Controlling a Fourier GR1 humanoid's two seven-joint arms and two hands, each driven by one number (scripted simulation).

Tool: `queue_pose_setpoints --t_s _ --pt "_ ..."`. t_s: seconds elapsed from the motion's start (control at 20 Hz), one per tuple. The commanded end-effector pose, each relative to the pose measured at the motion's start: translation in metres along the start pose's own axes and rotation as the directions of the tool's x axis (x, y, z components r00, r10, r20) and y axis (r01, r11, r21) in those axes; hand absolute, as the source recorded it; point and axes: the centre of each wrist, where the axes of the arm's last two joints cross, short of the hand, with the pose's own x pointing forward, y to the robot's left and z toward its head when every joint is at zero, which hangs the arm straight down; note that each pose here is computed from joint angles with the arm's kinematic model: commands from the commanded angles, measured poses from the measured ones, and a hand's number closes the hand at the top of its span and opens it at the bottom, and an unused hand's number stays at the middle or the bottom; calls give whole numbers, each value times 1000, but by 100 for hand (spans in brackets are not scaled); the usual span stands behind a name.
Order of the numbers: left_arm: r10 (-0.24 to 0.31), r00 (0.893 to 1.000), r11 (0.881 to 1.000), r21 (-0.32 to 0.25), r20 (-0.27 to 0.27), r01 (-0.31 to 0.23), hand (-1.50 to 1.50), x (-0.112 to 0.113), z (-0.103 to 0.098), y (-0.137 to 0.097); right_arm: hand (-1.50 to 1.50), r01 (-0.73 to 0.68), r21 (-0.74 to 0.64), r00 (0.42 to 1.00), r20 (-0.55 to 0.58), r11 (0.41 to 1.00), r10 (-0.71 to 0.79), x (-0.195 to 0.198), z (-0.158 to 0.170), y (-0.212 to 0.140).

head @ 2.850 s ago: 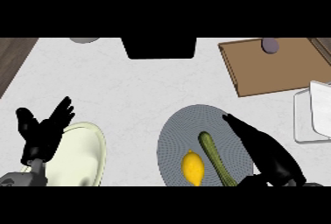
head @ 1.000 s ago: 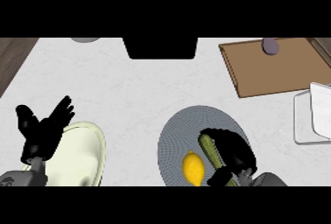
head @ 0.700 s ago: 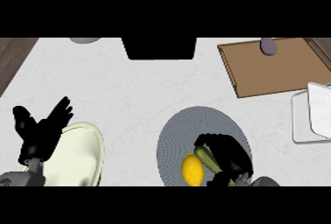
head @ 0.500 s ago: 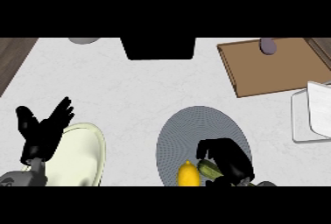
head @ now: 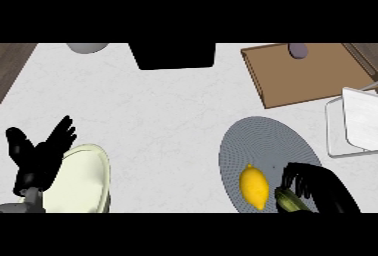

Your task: Pick the squash from the placemat and place it in the tiered shelf

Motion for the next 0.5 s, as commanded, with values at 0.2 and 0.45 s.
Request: queue_pose_setpoints --t_s 0.2,0.45 --pt "46 996 999 -11 -82 -47 0 -22 5 -15 150 49 -344 995 99 938 -16 39 71 -92" --pt "37 996 999 -7 -79 -38 0 -34 6 -20 150 92 -489 995 79 868 -60 60 117 -122"
